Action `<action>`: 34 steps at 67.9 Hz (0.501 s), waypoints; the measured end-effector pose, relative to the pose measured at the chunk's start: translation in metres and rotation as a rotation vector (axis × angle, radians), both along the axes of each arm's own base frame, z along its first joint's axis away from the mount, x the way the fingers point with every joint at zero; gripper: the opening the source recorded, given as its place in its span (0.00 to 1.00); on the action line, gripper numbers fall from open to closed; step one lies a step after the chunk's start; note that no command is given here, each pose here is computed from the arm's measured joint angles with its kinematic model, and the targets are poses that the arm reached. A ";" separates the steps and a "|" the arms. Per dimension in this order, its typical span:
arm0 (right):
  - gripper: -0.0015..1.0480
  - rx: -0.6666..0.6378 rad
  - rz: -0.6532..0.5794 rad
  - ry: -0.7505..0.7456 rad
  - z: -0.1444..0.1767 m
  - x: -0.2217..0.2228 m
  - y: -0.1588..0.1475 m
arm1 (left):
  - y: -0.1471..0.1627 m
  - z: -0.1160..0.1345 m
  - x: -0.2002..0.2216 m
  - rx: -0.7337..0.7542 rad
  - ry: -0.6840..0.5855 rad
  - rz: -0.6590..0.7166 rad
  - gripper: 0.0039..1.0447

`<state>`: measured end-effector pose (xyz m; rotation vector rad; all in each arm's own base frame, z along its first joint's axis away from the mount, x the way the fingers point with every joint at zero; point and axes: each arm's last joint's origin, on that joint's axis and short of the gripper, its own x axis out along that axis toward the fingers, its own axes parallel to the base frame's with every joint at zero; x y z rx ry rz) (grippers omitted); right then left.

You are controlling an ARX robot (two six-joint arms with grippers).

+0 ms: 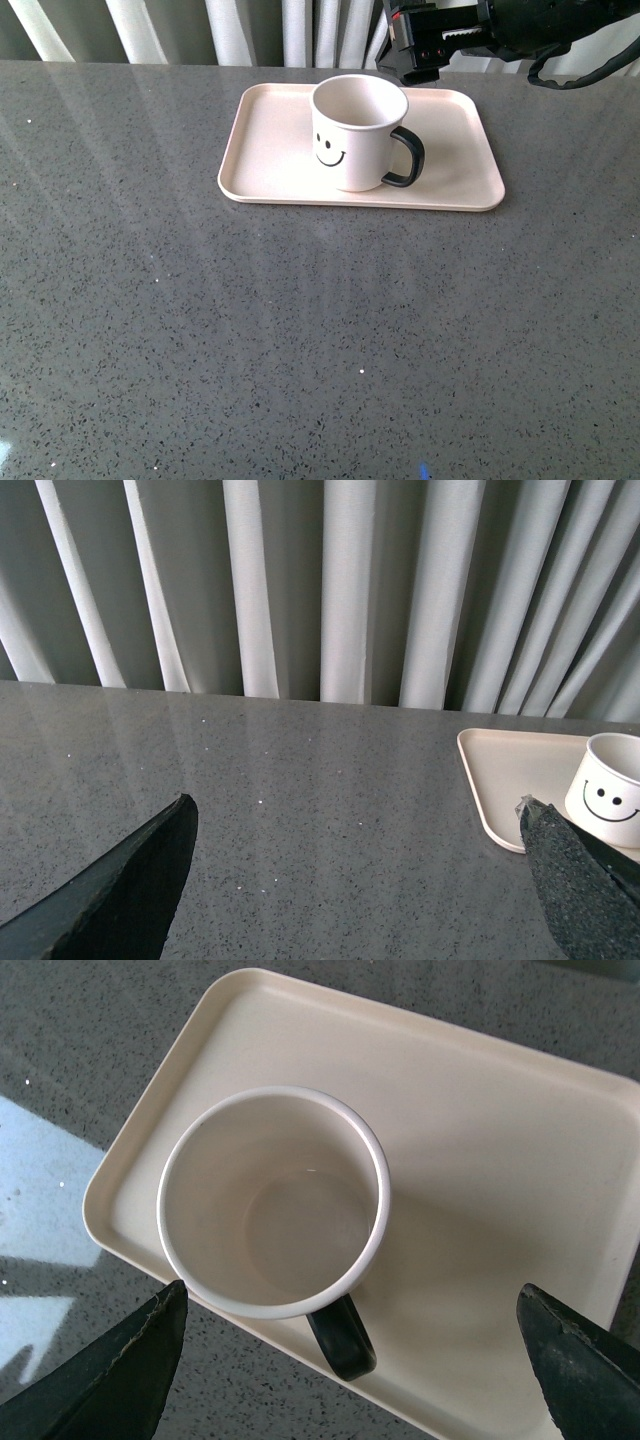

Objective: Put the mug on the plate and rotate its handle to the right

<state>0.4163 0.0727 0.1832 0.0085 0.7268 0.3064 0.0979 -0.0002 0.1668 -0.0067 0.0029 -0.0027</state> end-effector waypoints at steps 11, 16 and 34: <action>0.91 0.016 -0.026 0.045 -0.008 0.025 0.007 | 0.000 0.000 0.000 0.000 0.000 0.000 0.91; 0.91 0.014 -0.025 0.074 -0.015 0.031 0.010 | 0.000 0.000 0.000 0.000 0.000 0.000 0.91; 0.91 0.000 -0.038 0.125 -0.032 0.045 0.013 | 0.000 0.000 0.000 0.000 0.000 0.000 0.91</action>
